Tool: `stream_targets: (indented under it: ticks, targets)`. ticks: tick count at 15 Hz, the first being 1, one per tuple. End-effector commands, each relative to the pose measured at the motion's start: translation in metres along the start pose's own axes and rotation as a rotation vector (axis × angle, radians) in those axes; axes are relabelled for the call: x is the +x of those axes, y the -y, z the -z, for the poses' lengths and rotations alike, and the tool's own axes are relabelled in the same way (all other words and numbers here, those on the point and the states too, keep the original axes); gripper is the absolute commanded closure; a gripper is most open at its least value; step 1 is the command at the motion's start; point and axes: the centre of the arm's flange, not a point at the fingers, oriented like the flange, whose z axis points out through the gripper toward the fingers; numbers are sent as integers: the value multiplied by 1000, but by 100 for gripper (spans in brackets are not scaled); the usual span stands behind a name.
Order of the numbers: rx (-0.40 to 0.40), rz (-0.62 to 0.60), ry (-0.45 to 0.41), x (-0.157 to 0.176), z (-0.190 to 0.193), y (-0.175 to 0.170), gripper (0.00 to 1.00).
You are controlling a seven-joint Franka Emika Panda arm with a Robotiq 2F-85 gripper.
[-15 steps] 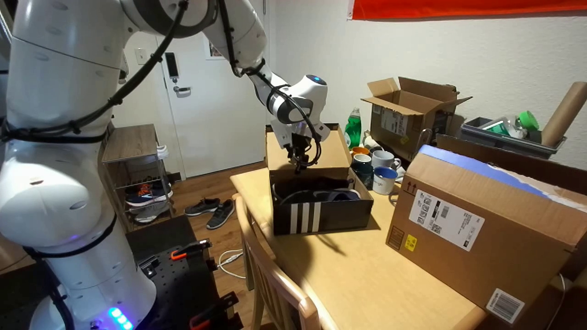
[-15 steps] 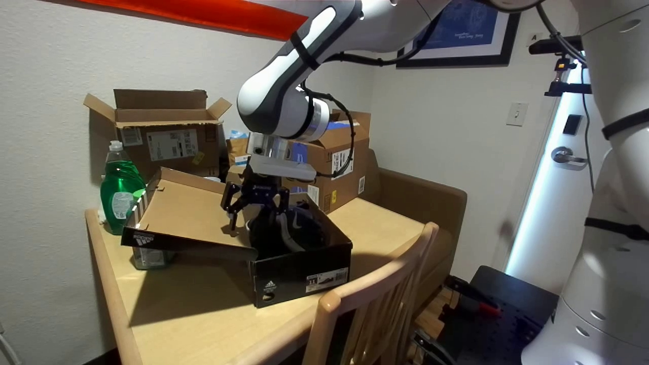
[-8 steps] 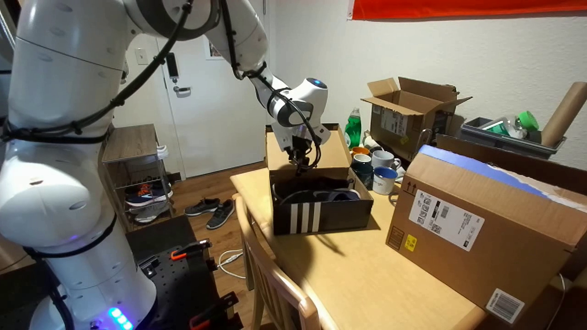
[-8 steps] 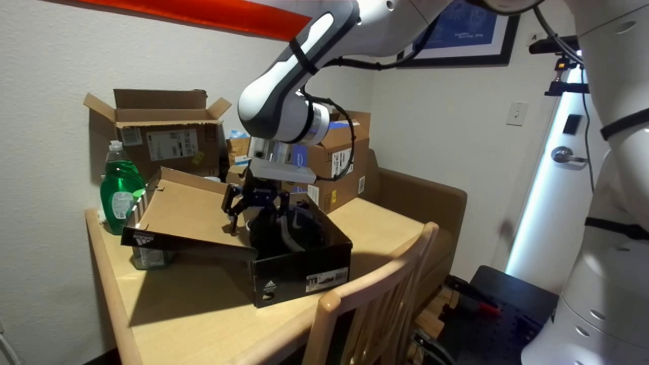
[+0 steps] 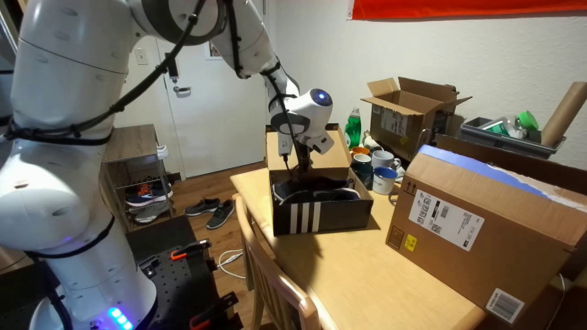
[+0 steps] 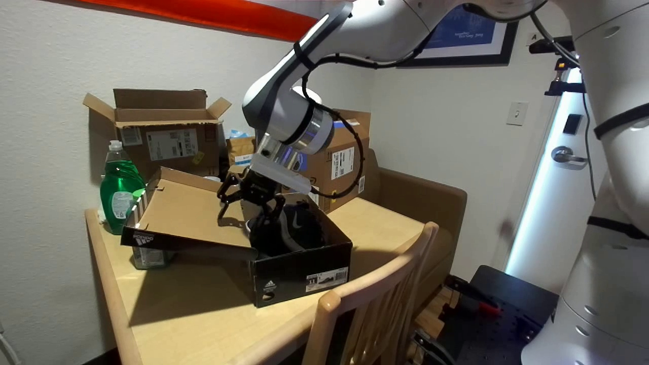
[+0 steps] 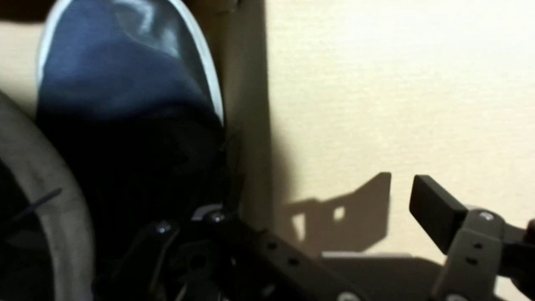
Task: Remove the shoes from the box
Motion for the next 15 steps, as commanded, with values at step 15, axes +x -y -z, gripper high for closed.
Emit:
stream_targets:
  ticks: [15]
  targets:
    - [-83,-340,-116,-80,82,-45,0]
